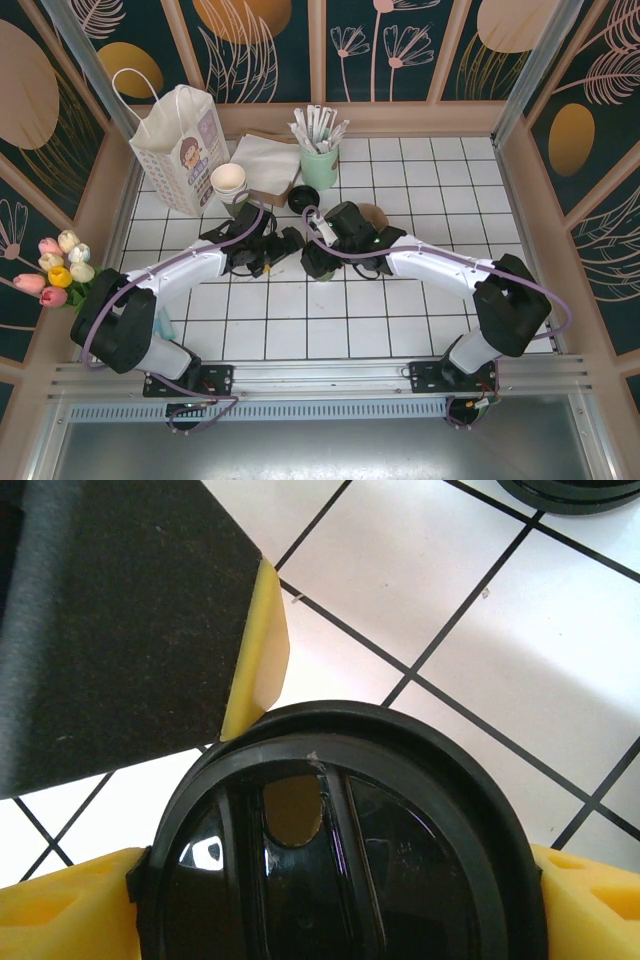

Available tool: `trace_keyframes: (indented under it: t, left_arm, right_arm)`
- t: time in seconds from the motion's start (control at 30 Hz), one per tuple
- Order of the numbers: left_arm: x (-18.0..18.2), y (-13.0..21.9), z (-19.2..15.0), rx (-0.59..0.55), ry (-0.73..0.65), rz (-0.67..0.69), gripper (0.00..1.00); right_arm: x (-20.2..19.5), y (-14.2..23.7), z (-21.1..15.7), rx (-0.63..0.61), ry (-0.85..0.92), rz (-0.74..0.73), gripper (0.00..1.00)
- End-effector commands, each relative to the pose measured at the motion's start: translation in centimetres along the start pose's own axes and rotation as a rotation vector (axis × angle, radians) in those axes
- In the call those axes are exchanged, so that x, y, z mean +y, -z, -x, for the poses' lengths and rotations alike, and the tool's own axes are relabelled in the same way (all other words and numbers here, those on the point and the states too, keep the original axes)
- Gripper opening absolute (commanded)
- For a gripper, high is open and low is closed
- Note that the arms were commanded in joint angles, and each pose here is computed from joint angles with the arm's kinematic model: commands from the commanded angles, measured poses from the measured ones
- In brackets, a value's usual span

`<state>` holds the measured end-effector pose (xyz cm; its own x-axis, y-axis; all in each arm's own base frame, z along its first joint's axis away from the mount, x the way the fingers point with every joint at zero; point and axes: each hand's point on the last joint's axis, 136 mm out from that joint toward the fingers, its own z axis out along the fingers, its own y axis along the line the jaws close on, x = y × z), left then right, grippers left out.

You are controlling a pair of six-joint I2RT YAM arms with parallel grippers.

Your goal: Pack the takeout coffee

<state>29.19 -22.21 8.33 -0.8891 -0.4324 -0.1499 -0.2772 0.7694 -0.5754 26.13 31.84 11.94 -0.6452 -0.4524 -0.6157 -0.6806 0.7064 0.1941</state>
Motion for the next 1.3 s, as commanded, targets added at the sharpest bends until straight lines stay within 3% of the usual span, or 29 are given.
trace_keyframes:
  t: [0.0,0.17,0.4,0.63,0.83,1.27]
  left_arm:
    - [-0.6,1.3,0.8,-0.055,-0.025,-0.002,0.98]
    - [0.0,1.9,1.1,-0.096,-0.013,0.012,0.98]
    - [1.4,4.7,3.5,-0.282,0.037,0.063,0.99]
    - [3.4,6.4,5.2,-0.404,0.075,0.131,0.99]
    - [3.6,7.7,6.3,-0.484,0.107,0.113,0.98]
    - [3.5,9.8,7.6,-0.545,0.155,0.066,0.98]
  right_arm:
    - [-1.2,-0.9,-1.5,0.05,-0.012,-0.037,0.78]
    - [-1.6,-0.5,-1.0,0.028,-0.018,-0.062,0.74]
    - [-3.9,1.0,2.5,-0.072,-0.09,-0.106,0.73]
    - [-10.8,0.2,4.9,-0.148,-0.237,-0.314,0.73]
    - [-16.1,-0.1,7.0,-0.19,-0.36,-0.43,0.73]
    - [-23.8,-1.0,14.3,-0.417,-0.517,-0.49,0.72]
